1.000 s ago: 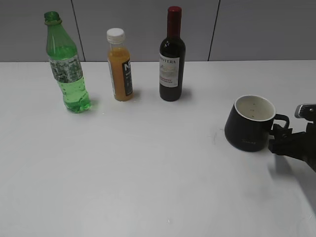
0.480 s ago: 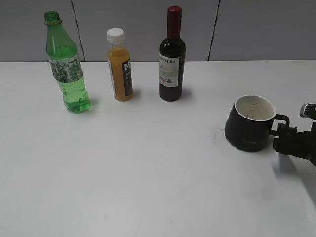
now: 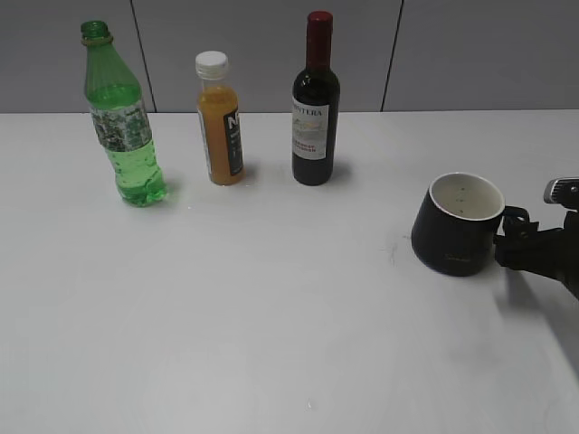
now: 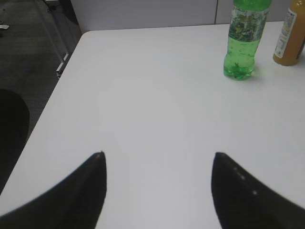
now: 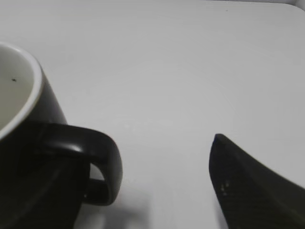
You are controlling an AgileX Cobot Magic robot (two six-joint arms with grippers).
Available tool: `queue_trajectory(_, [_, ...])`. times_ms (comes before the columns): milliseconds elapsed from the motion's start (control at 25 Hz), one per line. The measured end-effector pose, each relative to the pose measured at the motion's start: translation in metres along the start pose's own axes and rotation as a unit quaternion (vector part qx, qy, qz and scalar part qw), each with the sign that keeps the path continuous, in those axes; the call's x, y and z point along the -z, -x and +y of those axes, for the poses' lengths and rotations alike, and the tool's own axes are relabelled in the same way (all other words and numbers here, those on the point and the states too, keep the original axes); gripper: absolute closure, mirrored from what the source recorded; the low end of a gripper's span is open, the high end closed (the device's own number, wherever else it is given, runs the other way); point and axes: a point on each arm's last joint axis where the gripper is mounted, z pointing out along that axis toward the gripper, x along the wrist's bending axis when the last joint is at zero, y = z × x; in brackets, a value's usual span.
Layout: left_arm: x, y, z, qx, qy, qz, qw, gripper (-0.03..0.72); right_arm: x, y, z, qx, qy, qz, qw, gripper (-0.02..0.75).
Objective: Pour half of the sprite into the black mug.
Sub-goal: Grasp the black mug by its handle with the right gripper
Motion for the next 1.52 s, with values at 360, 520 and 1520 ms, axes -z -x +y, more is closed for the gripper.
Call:
queue_trajectory(360, [0.000,0.000,0.000,0.000,0.000,0.000,1.000,0.162,-0.002,0.004,-0.003,0.000,-0.006,-0.005,1.000,0.146])
queue_trajectory(520, [0.000,0.000,0.000,0.000,0.000,0.000,1.000,0.162,-0.004,0.003,-0.002,0.004,-0.003,0.002,1.000,0.146])
queue_trajectory(1520, [0.000,0.000,0.000,0.000,0.000,0.000,1.000,0.162,-0.028,-0.001,-0.005,0.024,0.005,0.030,0.999,0.156])
